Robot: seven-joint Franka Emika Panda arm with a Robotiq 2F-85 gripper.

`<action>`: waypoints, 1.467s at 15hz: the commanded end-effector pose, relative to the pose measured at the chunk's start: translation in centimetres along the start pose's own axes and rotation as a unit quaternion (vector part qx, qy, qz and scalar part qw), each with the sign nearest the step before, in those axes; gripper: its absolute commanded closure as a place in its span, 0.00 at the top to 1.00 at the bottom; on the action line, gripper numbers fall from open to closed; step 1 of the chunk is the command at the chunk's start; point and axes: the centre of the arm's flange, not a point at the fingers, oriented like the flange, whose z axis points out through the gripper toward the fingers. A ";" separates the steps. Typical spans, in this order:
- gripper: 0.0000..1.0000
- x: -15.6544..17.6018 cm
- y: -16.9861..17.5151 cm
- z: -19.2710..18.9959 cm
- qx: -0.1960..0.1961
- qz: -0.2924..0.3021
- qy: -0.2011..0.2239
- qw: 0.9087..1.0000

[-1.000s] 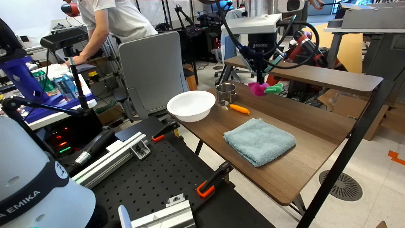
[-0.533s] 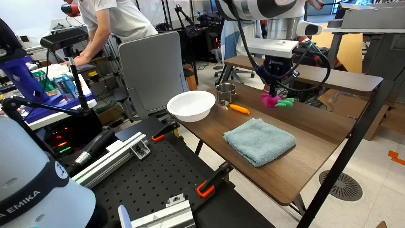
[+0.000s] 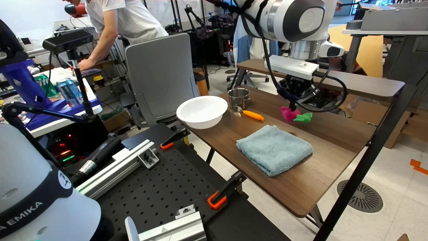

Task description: Pick up the fruit plush toy from the bowl and put it on the table

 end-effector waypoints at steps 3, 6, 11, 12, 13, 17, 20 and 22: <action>0.01 2.9 -0.1 2.4 0.018 0.017 -0.009 1.000; 0.29 3.1 0.1 2.9 0.017 0.022 -0.008 1.000; 0.53 2.9 0.2 1.8 0.024 0.019 -0.003 1.000; 0.61 2.8 0.2 1.4 0.026 0.018 -0.002 0.999; 0.68 2.6 0.1 1.0 0.028 0.018 0.001 0.999; 0.98 0.7 -1.4 -2.4 0.032 -0.017 0.014 0.999; 0.94 2.2 -2.2 -2.5 0.021 -0.018 0.022 0.999; 1.00 1.4 -2.6 -3.1 0.022 -0.024 0.019 0.999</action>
